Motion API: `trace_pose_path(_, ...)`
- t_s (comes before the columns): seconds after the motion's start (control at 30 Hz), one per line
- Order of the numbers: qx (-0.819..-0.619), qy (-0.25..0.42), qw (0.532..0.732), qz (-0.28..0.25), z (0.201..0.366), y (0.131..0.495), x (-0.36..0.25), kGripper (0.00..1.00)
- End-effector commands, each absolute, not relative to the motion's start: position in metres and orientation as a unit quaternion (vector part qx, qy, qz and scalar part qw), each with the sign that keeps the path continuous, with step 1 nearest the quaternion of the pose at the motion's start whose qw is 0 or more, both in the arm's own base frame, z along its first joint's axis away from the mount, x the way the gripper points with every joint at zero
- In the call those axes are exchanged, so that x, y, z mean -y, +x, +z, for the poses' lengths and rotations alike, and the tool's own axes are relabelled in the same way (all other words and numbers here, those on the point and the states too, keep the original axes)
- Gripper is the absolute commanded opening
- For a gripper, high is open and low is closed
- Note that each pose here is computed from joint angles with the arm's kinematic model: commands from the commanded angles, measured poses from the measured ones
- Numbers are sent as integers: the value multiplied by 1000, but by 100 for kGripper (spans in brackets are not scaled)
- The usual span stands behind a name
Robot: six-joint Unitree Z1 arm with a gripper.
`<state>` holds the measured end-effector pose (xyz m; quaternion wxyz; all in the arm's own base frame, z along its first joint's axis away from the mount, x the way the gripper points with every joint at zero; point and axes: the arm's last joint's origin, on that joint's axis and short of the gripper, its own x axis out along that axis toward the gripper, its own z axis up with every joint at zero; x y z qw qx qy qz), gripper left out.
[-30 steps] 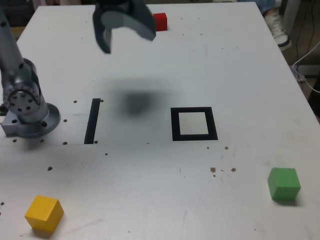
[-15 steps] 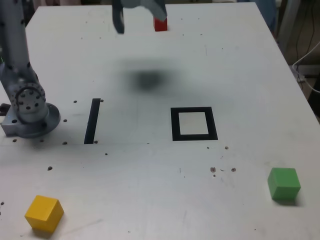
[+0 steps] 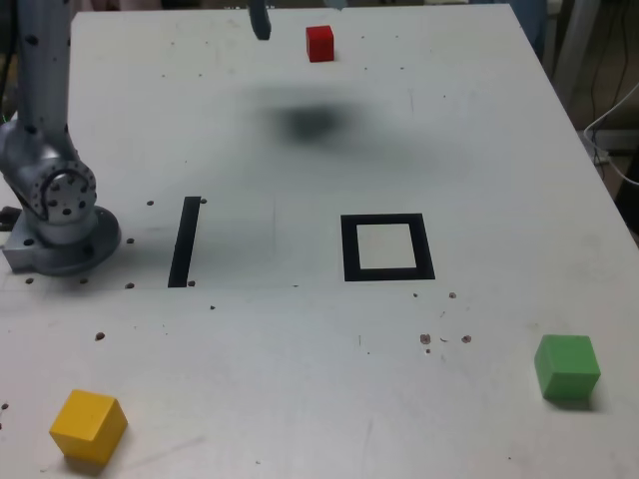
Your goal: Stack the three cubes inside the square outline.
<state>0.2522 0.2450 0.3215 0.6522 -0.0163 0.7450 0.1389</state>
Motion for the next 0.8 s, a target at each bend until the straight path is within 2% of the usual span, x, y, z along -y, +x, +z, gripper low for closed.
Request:
trace_pose_path(0.0,-749,-21,648,137,319,253,-255,99)
trace_pose_path(0.33,-760,-21,637,130,300,265,-306,99)
trace_pose_path(0.67,-753,-1,644,135,303,277,-334,99)
trace_pose_path(0.77,-757,-10,640,133,298,274,-343,99)
